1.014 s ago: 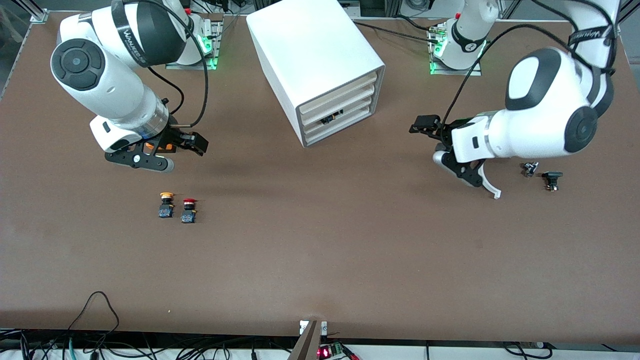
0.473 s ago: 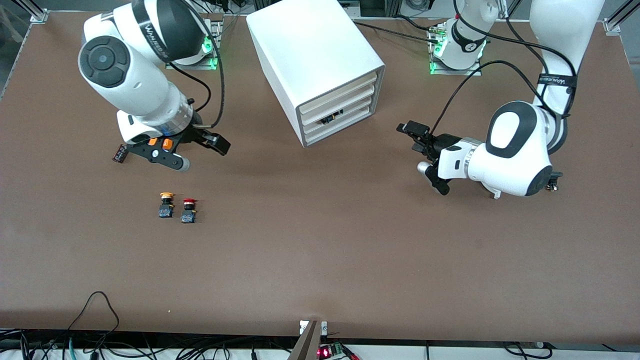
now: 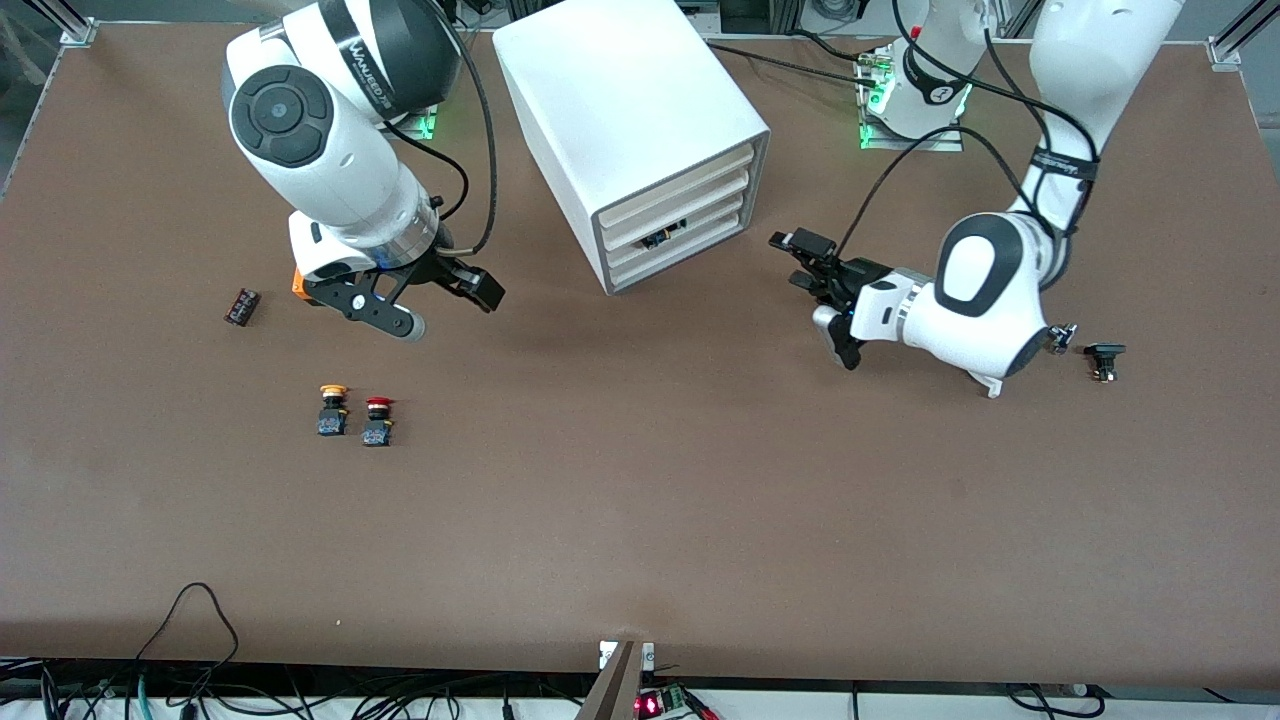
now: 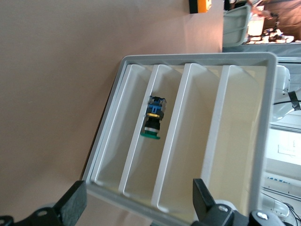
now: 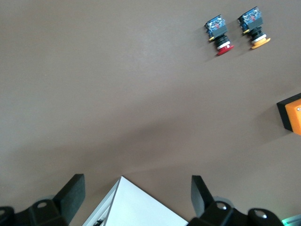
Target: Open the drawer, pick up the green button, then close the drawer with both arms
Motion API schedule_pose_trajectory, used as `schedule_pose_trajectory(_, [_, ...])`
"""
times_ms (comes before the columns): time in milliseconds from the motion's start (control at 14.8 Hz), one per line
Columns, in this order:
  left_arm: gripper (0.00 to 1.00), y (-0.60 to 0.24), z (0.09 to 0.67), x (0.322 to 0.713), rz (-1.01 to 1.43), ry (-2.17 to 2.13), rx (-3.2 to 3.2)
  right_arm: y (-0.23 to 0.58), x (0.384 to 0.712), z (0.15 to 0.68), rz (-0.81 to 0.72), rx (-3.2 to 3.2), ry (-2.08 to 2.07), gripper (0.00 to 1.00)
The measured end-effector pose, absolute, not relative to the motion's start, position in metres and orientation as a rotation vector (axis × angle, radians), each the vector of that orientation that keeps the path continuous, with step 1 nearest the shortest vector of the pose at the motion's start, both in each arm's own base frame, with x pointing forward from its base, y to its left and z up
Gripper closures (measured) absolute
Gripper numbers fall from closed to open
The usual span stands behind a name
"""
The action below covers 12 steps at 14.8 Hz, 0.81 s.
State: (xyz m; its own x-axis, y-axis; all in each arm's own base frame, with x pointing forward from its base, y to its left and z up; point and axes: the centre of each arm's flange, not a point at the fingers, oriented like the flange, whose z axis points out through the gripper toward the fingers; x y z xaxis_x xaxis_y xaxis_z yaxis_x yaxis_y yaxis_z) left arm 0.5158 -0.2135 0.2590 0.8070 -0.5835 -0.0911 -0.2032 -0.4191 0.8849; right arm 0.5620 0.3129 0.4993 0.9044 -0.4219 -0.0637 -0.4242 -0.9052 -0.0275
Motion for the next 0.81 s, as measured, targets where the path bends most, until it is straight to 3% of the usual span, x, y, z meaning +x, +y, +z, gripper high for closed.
schedule_pose_trajectory(406, [0.09,-0.237,0.214,0.464,-0.454,-0.541,1.91,0.363,0.563,0.525,0.068,-2.901,0.728,0.0])
schedule_pose_trajectory(609, [0.29,-0.243,0.19,0.439,-0.422,-0.565,1.854,0.385,0.564,0.516,0.082,-2.887,0.769,0.0])
schedule_pose_trajectory(812, [0.31,-0.245,0.164,0.423,-0.387,-0.562,1.791,0.407,0.562,0.502,0.098,-2.889,0.801,0.0])
